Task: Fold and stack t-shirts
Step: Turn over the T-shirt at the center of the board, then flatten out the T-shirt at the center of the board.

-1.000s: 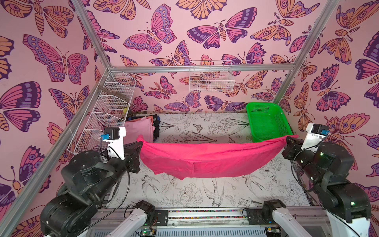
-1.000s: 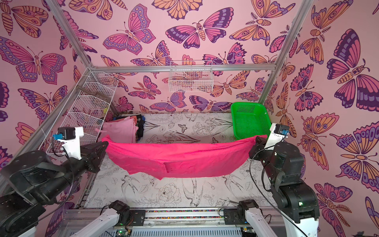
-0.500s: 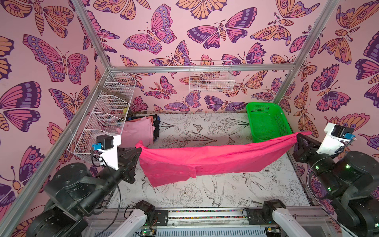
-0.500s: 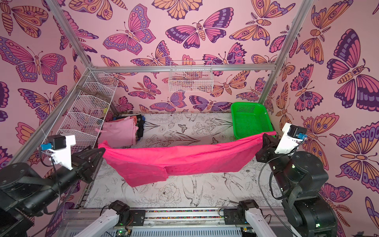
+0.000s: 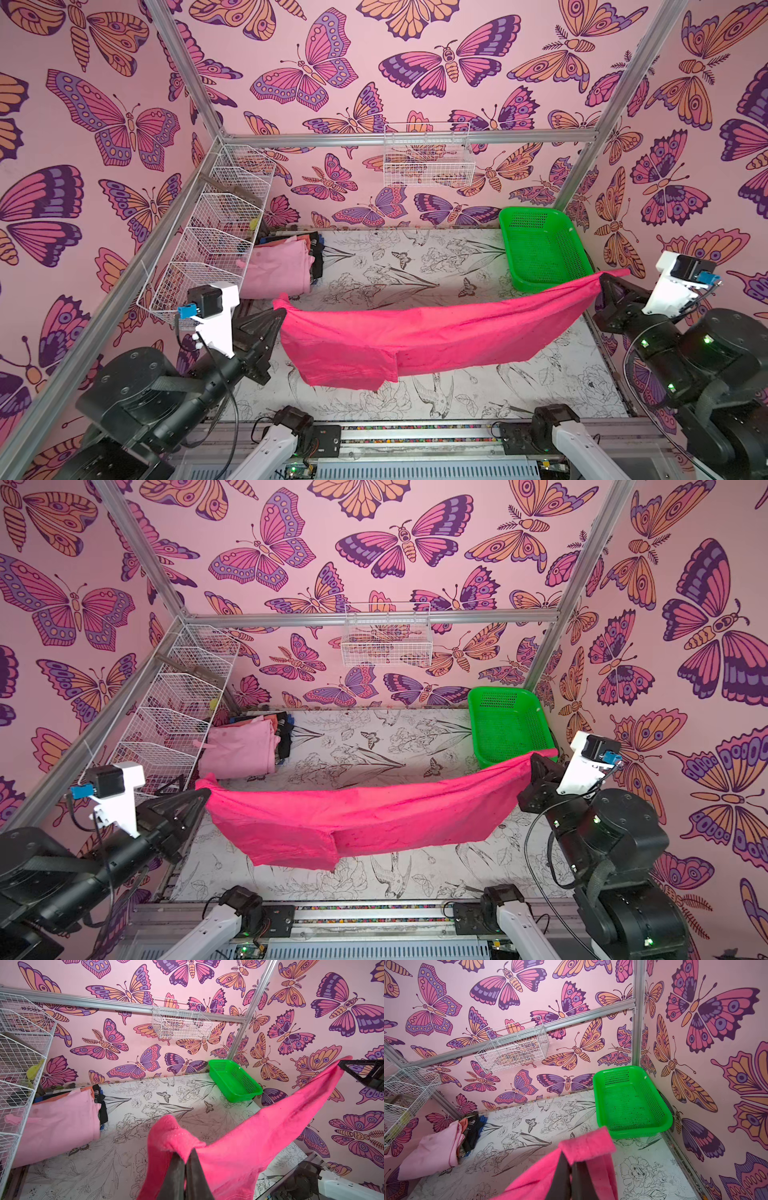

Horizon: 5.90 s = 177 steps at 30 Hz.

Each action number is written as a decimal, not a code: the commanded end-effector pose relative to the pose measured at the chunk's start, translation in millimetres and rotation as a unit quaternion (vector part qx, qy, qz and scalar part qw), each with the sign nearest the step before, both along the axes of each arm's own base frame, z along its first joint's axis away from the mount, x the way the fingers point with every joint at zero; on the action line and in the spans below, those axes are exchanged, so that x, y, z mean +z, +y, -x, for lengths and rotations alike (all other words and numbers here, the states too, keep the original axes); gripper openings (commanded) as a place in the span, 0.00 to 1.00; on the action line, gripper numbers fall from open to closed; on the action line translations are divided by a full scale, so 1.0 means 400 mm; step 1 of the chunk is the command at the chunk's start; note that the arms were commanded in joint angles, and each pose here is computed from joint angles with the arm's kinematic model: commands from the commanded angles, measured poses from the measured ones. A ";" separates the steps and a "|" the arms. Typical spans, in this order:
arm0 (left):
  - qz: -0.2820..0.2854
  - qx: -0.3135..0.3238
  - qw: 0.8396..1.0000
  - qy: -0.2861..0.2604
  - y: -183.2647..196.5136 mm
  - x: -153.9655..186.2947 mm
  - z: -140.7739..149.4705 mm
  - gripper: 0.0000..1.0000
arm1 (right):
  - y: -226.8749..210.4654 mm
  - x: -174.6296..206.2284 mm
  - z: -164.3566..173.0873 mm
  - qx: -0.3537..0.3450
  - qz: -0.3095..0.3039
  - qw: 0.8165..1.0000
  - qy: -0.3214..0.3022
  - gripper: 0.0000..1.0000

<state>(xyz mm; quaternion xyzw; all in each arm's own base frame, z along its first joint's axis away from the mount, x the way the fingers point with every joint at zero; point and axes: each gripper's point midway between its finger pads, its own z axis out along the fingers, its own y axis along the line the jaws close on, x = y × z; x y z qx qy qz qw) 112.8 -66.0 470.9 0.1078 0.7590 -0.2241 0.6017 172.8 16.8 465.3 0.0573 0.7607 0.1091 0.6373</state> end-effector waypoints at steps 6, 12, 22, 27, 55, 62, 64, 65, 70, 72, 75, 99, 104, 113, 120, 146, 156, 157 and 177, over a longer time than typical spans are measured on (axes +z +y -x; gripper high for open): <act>-0.005 0.082 0.996 0.019 -0.020 -0.076 -0.233 0.00 | 0.059 -0.160 -0.251 0.005 -0.007 0.997 0.082 0.00; -0.031 0.134 0.988 0.070 -0.080 -0.221 -0.511 0.00 | 0.134 -0.328 -0.541 0.024 0.004 0.989 0.148 0.00; 0.022 0.252 0.946 0.205 0.019 -0.642 -1.088 0.08 | 0.178 -0.597 -0.934 0.102 -0.029 0.945 0.308 0.22; 0.044 0.215 0.936 0.275 0.012 -0.736 -1.207 0.71 | 0.204 -0.551 -0.891 0.136 -0.036 0.941 0.307 0.71; 0.018 0.221 0.919 0.327 -0.049 -0.778 -0.670 0.76 | 0.363 -0.688 -0.433 0.138 0.053 0.879 0.453 0.50; 0.012 0.222 0.906 0.361 -0.056 -0.836 -0.658 0.80 | 0.358 -0.768 -0.317 0.124 0.040 0.852 0.508 0.50; 0.013 0.220 0.900 0.376 -0.067 -0.856 -0.671 0.80 | 0.371 -0.789 -0.296 0.128 0.039 0.843 0.521 0.49; 0.013 0.218 0.896 0.386 -0.073 -0.867 -0.677 0.80 | 0.381 -0.799 -0.285 0.132 0.043 0.838 0.528 0.48; 0.006 0.214 0.882 0.419 -0.098 -0.920 -0.683 0.78 | 0.414 -0.876 -0.255 0.133 0.082 0.806 0.571 0.30; 0.000 0.216 0.878 0.427 -0.103 -0.935 -0.680 0.77 | 0.423 -0.902 -0.255 0.132 0.088 0.798 0.582 0.19; -0.013 0.221 0.869 0.442 -0.110 -0.961 -0.671 0.75 | 0.429 -0.938 -0.259 0.126 0.089 0.788 0.595 0.03; -0.038 0.230 0.830 0.507 -0.139 -1.078 -0.646 0.67 | 0.437 -1.014 -0.269 0.101 0.086 0.769 0.625 0.00; -0.039 0.232 0.824 0.515 -0.143 -1.095 -0.644 0.66 | 0.434 -1.001 -0.272 0.099 0.087 0.772 0.622 0.00; -0.047 0.237 0.824 0.512 -0.146 -1.108 -0.670 0.61 | 0.441 -0.987 -0.269 0.104 0.074 0.777 0.617 0.00; -0.054 0.236 0.821 0.517 -0.153 -1.132 -0.696 0.58 | 0.441 -0.983 -0.271 0.106 0.075 0.778 0.615 0.00; -0.044 0.243 0.836 0.491 -0.123 -1.074 -0.748 0.52 | 0.442 -0.986 -0.251 0.099 0.056 0.775 0.622 0.00; -0.039 0.248 0.834 0.491 -0.108 -1.072 -0.755 0.51 | 0.456 -1.000 -0.254 0.102 0.058 0.770 0.628 0.00; -0.039 0.248 0.835 0.490 -0.107 -1.071 -0.755 0.51 | 0.457 -0.998 -0.258 0.102 0.058 0.770 0.627 0.00; -0.039 0.249 0.829 0.500 -0.094 -1.077 -0.777 0.00 | 0.479 -0.971 -0.286 0.114 0.058 0.776 0.617 0.00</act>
